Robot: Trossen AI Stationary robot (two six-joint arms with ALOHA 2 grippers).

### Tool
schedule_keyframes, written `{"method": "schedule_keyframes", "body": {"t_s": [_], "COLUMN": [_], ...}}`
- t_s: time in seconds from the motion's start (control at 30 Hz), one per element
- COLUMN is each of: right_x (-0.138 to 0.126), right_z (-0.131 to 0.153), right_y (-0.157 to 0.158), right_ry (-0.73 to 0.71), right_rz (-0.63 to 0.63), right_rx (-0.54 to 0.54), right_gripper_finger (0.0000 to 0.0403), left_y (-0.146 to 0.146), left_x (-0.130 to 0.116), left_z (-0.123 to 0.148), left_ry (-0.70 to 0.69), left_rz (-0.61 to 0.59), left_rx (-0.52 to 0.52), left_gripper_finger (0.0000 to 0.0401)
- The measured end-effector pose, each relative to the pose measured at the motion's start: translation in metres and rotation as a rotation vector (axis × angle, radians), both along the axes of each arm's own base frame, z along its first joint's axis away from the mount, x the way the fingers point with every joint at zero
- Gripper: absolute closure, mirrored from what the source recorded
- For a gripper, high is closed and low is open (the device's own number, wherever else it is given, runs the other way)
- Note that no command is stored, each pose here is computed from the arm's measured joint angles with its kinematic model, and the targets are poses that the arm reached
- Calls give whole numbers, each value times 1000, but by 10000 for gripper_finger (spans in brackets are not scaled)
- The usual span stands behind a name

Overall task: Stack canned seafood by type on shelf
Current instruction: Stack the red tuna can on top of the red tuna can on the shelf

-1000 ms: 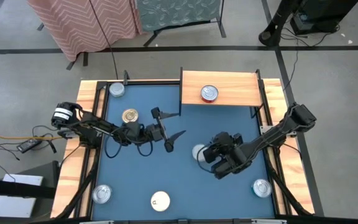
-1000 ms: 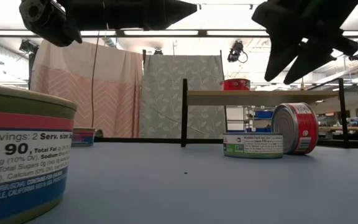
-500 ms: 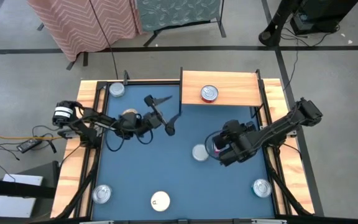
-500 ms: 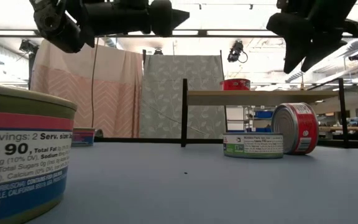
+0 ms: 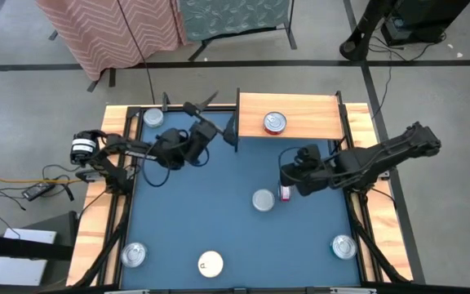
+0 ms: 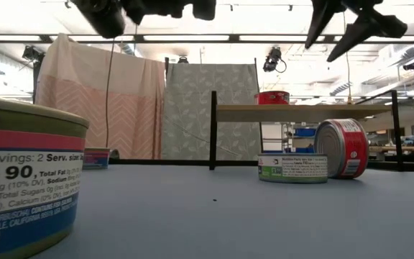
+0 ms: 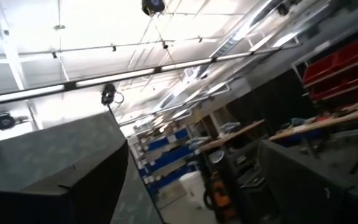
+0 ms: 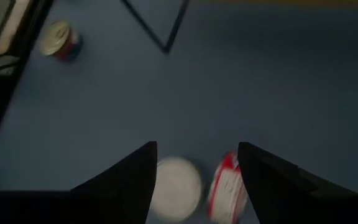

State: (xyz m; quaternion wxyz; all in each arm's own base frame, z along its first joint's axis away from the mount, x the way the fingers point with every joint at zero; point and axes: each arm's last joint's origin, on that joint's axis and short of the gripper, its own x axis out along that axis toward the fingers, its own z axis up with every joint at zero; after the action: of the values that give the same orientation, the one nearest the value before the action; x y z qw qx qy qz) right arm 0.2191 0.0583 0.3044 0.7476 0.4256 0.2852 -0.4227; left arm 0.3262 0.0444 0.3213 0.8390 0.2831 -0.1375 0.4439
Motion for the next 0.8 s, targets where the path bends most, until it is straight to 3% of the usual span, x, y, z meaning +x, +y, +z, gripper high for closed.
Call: {"method": "schedule_keyframes", "body": {"t_s": [0.33,0.63,0.8], "right_x": [10,1,1], "right_z": [5,0,-12], "right_y": [10,14,21], "right_ry": [-77,38,12], "right_rz": [120,181,172], "right_rx": [248,272,279], "right_gripper_finger": [161,147,147], "left_y": [3,-7,-12], "left_x": [8,7,6], "left_z": [44,83,94], "left_ry": [5,-55,-80], "left_rz": [128,173,159], "left_rx": [19,25,23], "left_gripper_finger": [39,39,39]}}
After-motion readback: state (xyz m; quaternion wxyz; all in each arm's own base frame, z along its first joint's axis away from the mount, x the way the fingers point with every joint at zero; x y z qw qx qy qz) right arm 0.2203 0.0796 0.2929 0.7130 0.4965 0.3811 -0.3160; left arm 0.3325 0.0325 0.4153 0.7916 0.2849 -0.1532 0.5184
